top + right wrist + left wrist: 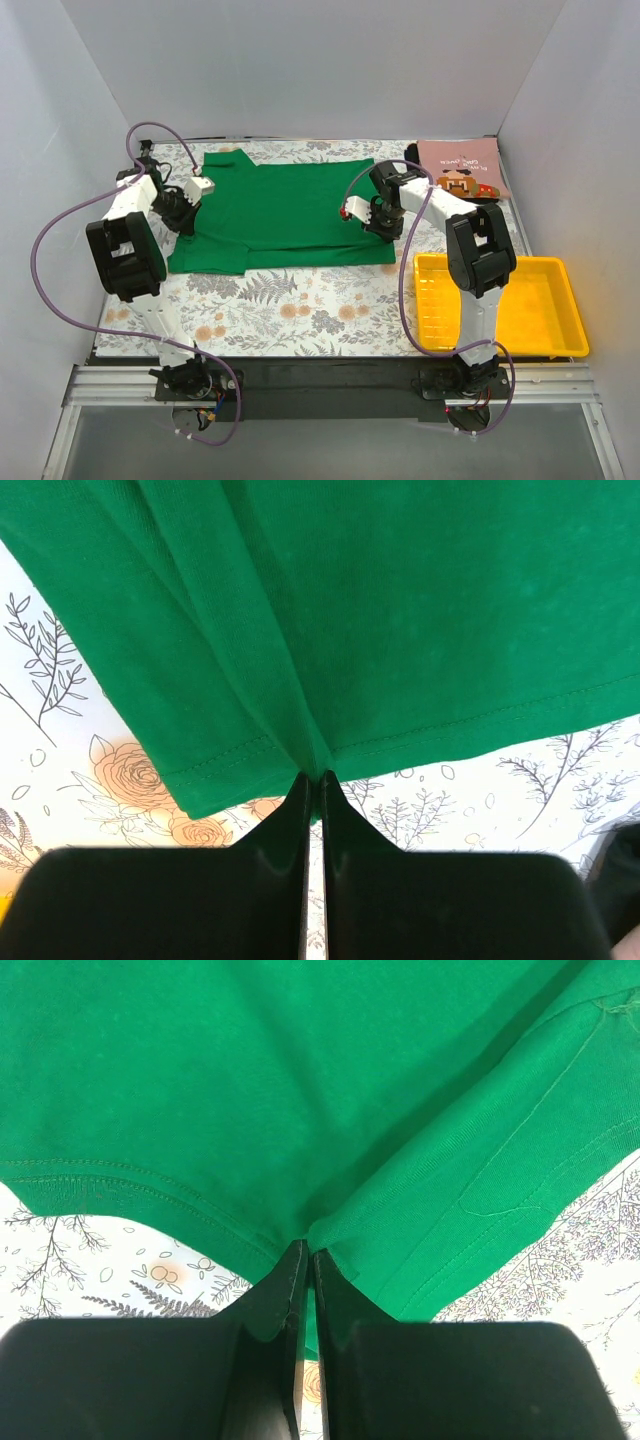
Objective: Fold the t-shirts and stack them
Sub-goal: Fold the tshirt
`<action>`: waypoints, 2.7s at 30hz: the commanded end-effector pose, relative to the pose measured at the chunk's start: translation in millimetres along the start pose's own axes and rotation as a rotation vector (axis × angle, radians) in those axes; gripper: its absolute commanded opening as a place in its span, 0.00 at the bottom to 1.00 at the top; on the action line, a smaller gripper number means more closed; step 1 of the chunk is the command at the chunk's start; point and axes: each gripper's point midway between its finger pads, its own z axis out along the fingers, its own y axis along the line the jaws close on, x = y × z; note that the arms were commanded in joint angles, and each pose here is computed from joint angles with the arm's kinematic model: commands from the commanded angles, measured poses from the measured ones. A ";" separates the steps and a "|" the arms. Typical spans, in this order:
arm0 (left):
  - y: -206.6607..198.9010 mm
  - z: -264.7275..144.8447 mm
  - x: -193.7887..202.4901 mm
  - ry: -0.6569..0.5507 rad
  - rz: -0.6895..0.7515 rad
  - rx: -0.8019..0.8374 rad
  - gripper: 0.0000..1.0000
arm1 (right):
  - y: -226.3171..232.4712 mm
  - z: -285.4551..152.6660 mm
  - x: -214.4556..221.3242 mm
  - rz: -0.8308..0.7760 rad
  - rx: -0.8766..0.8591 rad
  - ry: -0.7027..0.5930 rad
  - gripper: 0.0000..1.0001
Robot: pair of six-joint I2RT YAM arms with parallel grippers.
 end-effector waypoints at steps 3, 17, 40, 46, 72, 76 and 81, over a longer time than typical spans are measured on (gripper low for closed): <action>5.2 -15.2 -11.1 -0.051 0.038 -0.022 0.00 | -13.9 -22.5 -6.4 -0.052 0.043 -0.023 0.01; 11.3 -17.0 -15.3 -0.109 0.030 -0.033 0.00 | -14.6 -18.6 -2.5 -0.042 0.033 -0.009 0.01; 38.3 -31.4 -5.0 -0.153 -0.271 -0.081 0.37 | -5.0 -38.6 -2.6 0.135 0.011 -0.050 0.75; 1.2 -32.1 17.9 -0.150 -0.424 -0.033 0.39 | 16.4 -54.7 -21.2 0.291 -0.063 -0.153 0.68; -22.3 8.1 75.0 -0.008 -0.545 -0.071 0.39 | 23.9 -11.0 2.1 0.582 -0.123 -0.042 0.53; -21.1 6.8 73.9 -0.013 -0.545 -0.072 0.40 | 15.9 -10.2 -1.4 0.620 -0.121 -0.055 0.55; -19.4 5.8 72.4 -0.015 -0.540 -0.070 0.40 | 15.7 -5.1 -1.3 0.653 -0.157 -0.061 0.52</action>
